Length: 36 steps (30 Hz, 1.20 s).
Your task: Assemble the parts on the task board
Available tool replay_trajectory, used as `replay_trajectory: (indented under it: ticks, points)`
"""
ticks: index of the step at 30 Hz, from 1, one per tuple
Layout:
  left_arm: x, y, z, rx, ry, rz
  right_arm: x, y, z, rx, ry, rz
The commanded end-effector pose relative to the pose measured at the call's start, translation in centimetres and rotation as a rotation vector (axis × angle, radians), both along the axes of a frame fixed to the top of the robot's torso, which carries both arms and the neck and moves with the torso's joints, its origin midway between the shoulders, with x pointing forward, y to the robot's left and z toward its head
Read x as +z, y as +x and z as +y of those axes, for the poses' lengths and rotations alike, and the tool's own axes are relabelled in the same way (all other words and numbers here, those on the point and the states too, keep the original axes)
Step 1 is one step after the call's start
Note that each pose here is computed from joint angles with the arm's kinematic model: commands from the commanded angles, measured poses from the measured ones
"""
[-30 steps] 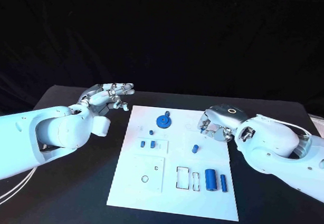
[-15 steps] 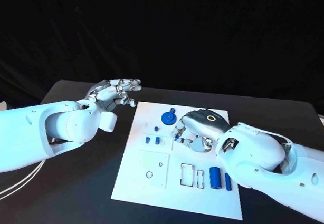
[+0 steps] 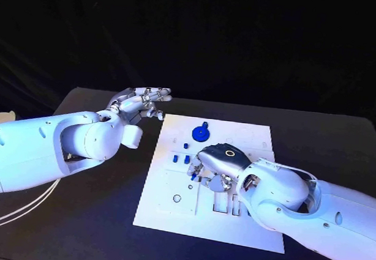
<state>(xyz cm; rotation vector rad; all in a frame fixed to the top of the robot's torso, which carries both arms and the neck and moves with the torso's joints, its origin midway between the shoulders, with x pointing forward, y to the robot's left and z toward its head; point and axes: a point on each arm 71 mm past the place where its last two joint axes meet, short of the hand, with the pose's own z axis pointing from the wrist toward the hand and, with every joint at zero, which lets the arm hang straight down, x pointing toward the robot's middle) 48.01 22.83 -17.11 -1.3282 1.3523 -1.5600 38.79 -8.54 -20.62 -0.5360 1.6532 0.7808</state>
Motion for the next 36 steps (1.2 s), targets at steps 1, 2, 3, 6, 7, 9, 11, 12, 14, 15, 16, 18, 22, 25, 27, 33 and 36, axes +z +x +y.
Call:
replay_trajectory:
  ticks: [1,2,3,6,7,9,11,12,14,15,16,18,22,25,27,33,36]
  points:
    - [0.14,-0.08,-0.2,-0.015,-0.014,-0.008,-0.6,-0.1,0.3,0.023,-0.022,0.014]
    - [0.14,-0.08,-0.2,-0.015,-0.014,-0.007,-0.7,-0.1,0.3,0.023,-0.023,0.014]
    - [0.14,-0.08,-0.3,-0.016,-0.015,-0.007,-0.8,0.0,0.4,0.023,-0.025,0.015]
    - [0.14,-0.08,-0.3,-0.018,-0.015,-0.007,-1.0,0.0,0.5,0.022,-0.031,0.018]
    - [0.13,-0.08,-0.3,-0.018,-0.016,-0.007,-1.1,0.0,0.5,0.022,-0.034,0.019]
    - [0.13,-0.08,-0.3,-0.019,-0.016,-0.006,-1.2,0.1,0.6,0.023,-0.040,0.023]
    - [0.13,-0.08,-0.3,-0.020,-0.016,-0.006,-1.4,0.1,0.7,0.025,-0.045,0.028]
    - [0.12,-0.08,-0.3,-0.020,-0.016,-0.005,-1.4,0.1,0.7,0.026,-0.047,0.030]
    - [0.12,-0.09,-0.3,-0.020,-0.016,-0.005,-1.6,0.0,0.8,0.029,-0.052,0.035]
    - [0.12,-0.09,-0.3,-0.020,-0.016,-0.005,-1.7,0.0,0.8,0.030,-0.054,0.037]
    - [0.12,-0.09,-0.3,-0.020,-0.016,-0.004,-1.7,0.0,0.8,0.031,-0.056,0.039]
    - [0.12,-0.09,-0.3,-0.021,-0.016,-0.004,-1.8,0.0,0.9,0.033,-0.060,0.043]
    - [0.11,-0.09,-0.3,-0.022,-0.016,-0.003,-2.0,0.0,0.9,0.035,-0.069,0.050]
    - [0.09,-0.08,-0.3,-0.022,-0.015,-0.001,-2.1,-0.1,0.9,0.037,-0.079,0.057]
    - [0.08,-0.07,-0.3,-0.022,-0.015,0.000,-2.2,-0.1,0.9,0.038,-0.084,0.060]
    - [0.07,-0.06,-0.2,-0.022,-0.014,0.001,-2.3,-0.1,0.9,0.037,-0.097,0.068]
    - [0.06,-0.05,-0.2,-0.022,-0.014,0.001,-2.4,0.0,0.8,0.036,-0.103,0.071]
